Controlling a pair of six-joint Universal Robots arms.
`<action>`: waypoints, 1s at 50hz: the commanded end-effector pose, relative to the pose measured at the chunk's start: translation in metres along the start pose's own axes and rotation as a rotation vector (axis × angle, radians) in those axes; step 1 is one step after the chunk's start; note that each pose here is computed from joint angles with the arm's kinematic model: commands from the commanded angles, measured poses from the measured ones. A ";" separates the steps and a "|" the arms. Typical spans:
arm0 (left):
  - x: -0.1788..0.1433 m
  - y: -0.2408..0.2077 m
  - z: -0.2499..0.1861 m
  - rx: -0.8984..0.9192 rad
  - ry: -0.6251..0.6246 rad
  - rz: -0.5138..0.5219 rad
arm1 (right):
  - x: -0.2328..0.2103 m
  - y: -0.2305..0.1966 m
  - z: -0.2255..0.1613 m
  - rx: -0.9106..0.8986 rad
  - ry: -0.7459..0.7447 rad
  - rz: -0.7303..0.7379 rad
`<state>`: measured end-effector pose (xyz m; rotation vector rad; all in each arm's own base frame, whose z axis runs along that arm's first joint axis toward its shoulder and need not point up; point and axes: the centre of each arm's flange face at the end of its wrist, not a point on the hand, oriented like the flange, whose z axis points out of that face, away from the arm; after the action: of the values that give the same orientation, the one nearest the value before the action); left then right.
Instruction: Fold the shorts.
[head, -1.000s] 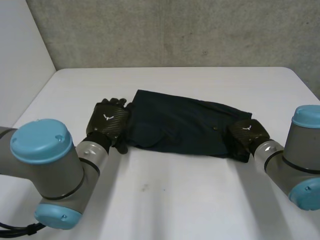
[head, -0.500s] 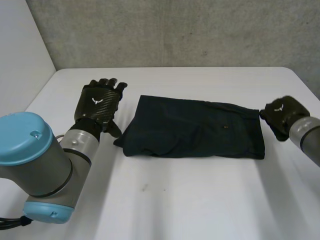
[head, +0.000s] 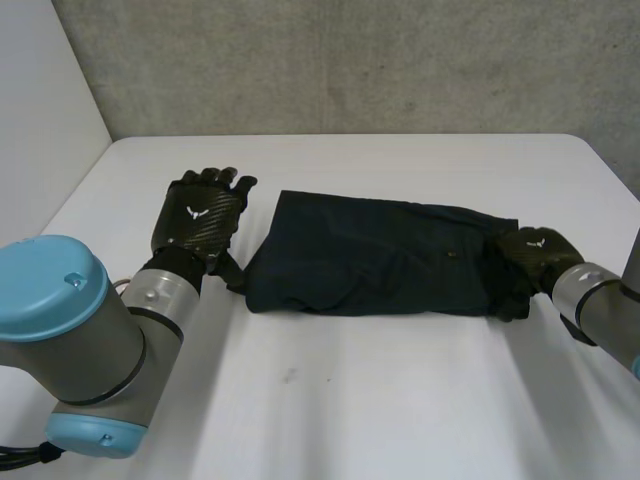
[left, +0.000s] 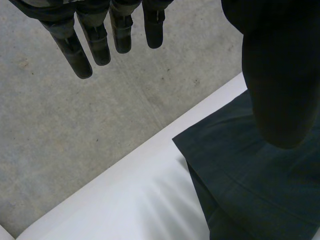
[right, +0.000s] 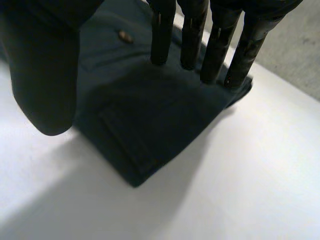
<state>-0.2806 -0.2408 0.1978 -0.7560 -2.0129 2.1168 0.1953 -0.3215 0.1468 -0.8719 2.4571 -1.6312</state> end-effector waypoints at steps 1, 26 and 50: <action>-0.001 0.001 0.001 -0.001 -0.003 0.000 | 0.003 0.016 0.014 -0.022 -0.007 0.020; -0.001 -0.002 -0.002 0.003 -0.004 0.000 | 0.041 -0.035 0.009 0.104 0.124 -0.166; -0.005 -0.012 0.000 0.037 -0.020 -0.003 | -0.228 -0.059 -0.027 0.576 -0.535 -0.956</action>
<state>-0.2781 -0.2393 0.2056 -0.7389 -1.9958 2.1431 0.3879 -0.2279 0.1789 -2.1429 1.2772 -1.9286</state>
